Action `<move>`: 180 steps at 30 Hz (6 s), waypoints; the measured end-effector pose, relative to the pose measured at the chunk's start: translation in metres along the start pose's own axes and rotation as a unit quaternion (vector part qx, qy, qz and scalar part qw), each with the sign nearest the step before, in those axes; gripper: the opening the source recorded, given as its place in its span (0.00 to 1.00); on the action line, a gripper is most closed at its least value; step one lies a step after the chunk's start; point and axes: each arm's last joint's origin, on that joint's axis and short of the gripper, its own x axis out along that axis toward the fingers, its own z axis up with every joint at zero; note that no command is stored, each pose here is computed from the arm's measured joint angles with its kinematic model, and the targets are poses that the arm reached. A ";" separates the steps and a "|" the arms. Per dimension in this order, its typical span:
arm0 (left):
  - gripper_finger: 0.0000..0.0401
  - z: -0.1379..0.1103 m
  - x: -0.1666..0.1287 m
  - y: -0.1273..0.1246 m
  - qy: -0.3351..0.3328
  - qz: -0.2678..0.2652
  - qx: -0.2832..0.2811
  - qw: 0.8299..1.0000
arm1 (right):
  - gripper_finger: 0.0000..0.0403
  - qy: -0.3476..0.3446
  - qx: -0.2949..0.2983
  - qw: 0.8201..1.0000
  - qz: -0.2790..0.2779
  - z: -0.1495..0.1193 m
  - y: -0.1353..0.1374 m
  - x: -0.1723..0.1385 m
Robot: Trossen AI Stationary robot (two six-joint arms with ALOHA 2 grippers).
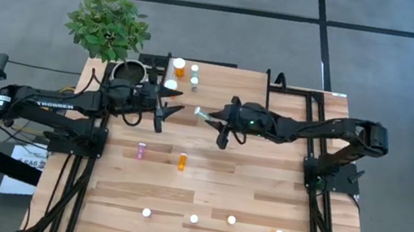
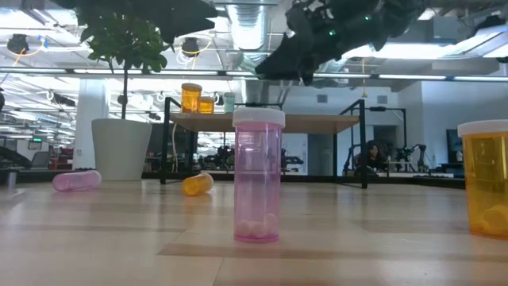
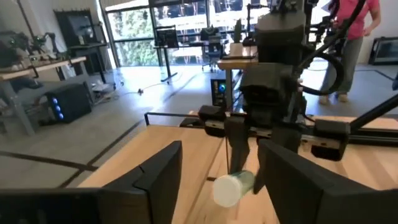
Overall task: Pick and place medicine bottles onto shelf by color
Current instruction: Adjust the green pill bottle on the shelf, then put the top left pink pill bottle on the shelf
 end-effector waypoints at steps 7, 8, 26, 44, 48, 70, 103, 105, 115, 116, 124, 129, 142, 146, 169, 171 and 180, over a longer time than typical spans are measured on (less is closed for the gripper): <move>0.51 -0.001 0.003 0.000 0.005 -0.009 -0.017 1.000 | 0.32 -0.048 0.014 0.998 0.033 -0.012 -0.011 -0.006; 0.51 -0.002 0.004 0.000 0.012 -0.007 -0.018 1.000 | 0.32 -0.050 0.014 0.998 0.037 -0.013 -0.012 -0.006; 0.51 -0.009 0.054 0.009 0.126 -0.083 -0.038 0.988 | 0.32 -0.072 0.010 0.995 0.063 -0.013 -0.012 -0.011; 0.51 -0.012 0.072 0.008 0.145 -0.111 -0.043 0.982 | 0.32 -0.074 0.006 0.995 0.072 -0.012 -0.008 -0.011; 0.47 -0.012 0.072 0.008 0.145 -0.111 -0.041 0.982 | 0.32 -0.073 0.006 0.995 0.072 -0.012 -0.008 -0.011; 0.26 -0.006 0.072 0.008 0.154 -0.120 -0.031 0.980 | 0.39 -0.073 0.010 0.995 0.071 -0.012 -0.008 -0.011; 0.26 0.047 0.109 0.053 0.435 0.020 0.069 0.897 | 0.59 -0.022 0.019 0.998 0.049 -0.005 -0.019 -0.038; 0.26 0.041 0.112 0.053 0.451 0.018 0.072 0.889 | 0.59 -0.020 0.019 0.998 0.049 -0.005 -0.019 -0.038; 0.26 0.036 0.111 0.055 0.474 0.018 0.070 0.877 | 0.59 -0.017 0.018 0.999 0.048 -0.006 -0.019 -0.038; 0.26 0.035 0.111 0.056 0.477 0.017 0.069 0.876 | 0.59 -0.017 0.018 0.999 0.048 -0.006 -0.019 -0.038; 0.26 0.029 0.110 0.056 0.488 0.014 0.072 0.870 | 0.59 -0.017 0.019 0.999 0.048 -0.006 -0.019 -0.038; 0.26 0.024 0.111 0.055 0.490 0.006 0.078 0.868 | 0.59 -0.017 0.020 0.998 0.048 -0.006 -0.019 -0.038; 0.34 0.026 0.115 0.056 0.470 0.008 0.087 0.878 | 0.59 -0.017 0.020 0.998 0.048 -0.006 -0.019 -0.038; 0.35 0.026 0.115 0.056 0.469 0.008 0.087 0.879 | 0.59 -0.017 0.020 0.998 0.048 -0.006 -0.019 -0.038; 0.36 0.067 0.096 0.057 0.367 0.071 0.098 0.922 | 0.59 -0.013 0.023 0.998 0.049 -0.006 -0.019 -0.038; 0.35 0.079 0.087 0.054 0.339 0.060 0.094 0.934 | 0.59 -0.013 0.024 0.998 0.049 -0.006 -0.019 -0.038; 0.35 0.132 0.034 0.015 0.181 -0.040 0.089 0.979 | 0.59 -0.007 0.028 0.998 0.050 -0.008 -0.018 -0.038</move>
